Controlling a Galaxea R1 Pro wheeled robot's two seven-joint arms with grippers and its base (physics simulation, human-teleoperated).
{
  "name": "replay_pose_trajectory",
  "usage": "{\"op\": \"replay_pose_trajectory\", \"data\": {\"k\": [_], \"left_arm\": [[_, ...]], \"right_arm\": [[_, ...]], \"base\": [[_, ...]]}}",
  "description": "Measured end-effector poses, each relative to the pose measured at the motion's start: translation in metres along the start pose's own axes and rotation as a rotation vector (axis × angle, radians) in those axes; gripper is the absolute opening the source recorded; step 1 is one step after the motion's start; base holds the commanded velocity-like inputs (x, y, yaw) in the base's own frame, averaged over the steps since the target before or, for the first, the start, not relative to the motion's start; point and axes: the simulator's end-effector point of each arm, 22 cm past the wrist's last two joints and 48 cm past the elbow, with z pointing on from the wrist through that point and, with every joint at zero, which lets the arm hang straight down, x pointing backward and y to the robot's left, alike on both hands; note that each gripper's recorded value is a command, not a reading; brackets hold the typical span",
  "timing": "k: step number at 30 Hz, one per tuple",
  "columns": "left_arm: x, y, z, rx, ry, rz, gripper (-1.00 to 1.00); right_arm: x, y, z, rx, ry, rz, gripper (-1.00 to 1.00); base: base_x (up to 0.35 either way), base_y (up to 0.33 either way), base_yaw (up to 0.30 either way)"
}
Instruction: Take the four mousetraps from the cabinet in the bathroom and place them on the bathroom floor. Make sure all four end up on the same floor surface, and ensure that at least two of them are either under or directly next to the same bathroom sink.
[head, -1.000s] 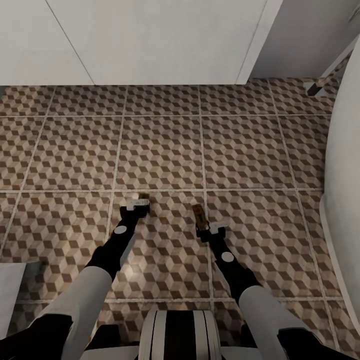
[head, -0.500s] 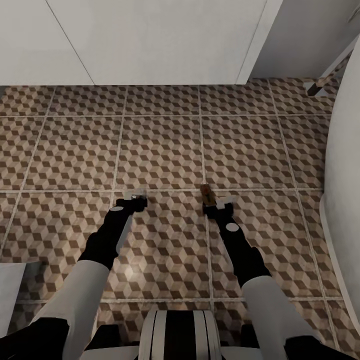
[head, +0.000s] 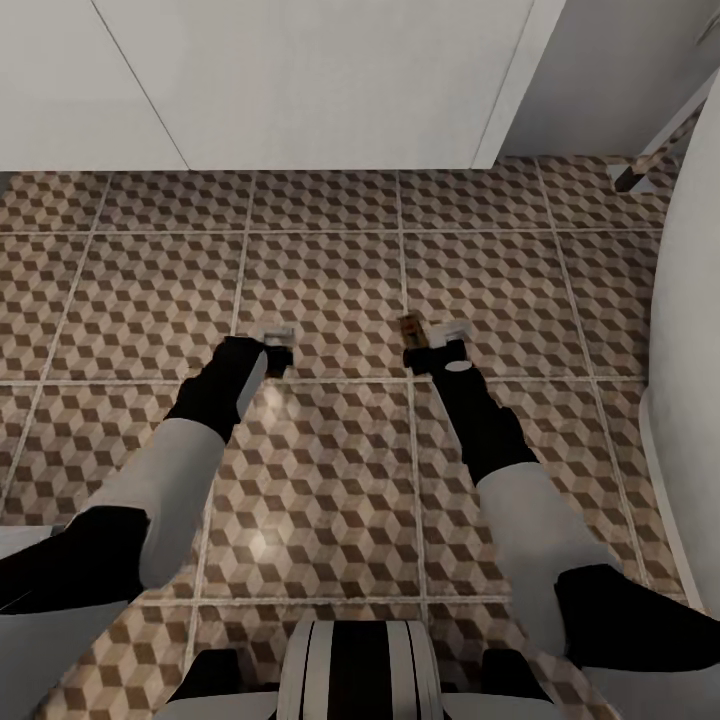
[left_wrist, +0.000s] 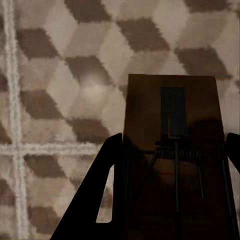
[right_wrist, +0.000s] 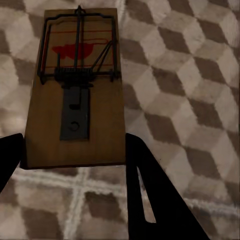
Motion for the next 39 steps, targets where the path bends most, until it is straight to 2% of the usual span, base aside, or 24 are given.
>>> {"op": "replay_pose_trajectory", "data": {"k": [4,9,12,14,17,26,35,39], "left_arm": [[-0.012,0.011,0.003,-0.052,0.031,0.016,-1.0],[-0.02,0.017,0.004,-0.072,0.026,0.019,-1.0],[-0.039,0.017,0.005,-0.073,-0.062,0.002,-1.0],[-0.066,0.016,0.001,-0.07,-0.182,-0.022,-1.0],[-0.09,0.013,-0.005,-0.063,-0.292,-0.042,-1.0],[-0.112,0.009,-0.014,-0.054,-0.393,-0.056,-1.0],[-0.117,0.007,-0.016,-0.05,-0.45,-0.063,-1.0],[-0.111,0.006,-0.013,-0.051,-0.449,-0.063,-1.0]], "right_arm": [[-0.023,-0.002,0.021,-0.009,0.044,-0.036,-1.0],[-0.04,-0.005,0.032,-0.014,0.071,-0.061,-1.0],[-0.046,-0.006,0.034,-0.015,0.059,-0.063,-1.0],[-0.053,-0.005,0.034,-0.017,0.031,-0.062,-1.0],[-0.06,-0.004,0.035,-0.021,0.001,-0.06,-1.0],[-0.061,-0.001,0.036,-0.031,-0.015,-0.059,-1.0],[-0.062,0.002,0.037,-0.035,-0.043,-0.057,-1.0],[-0.059,0.001,0.038,-0.031,-0.04,-0.059,-1.0]], "base": [[0.0,0.0,0.0],[0.0,0.0,0.0],[0.0,0.0,0.0],[0.0,0.0,0.0],[0.0,0.0,0.0],[0.0,0.0,0.0],[0.0,0.0,0.0],[0.0,0.0,0.0]]}}
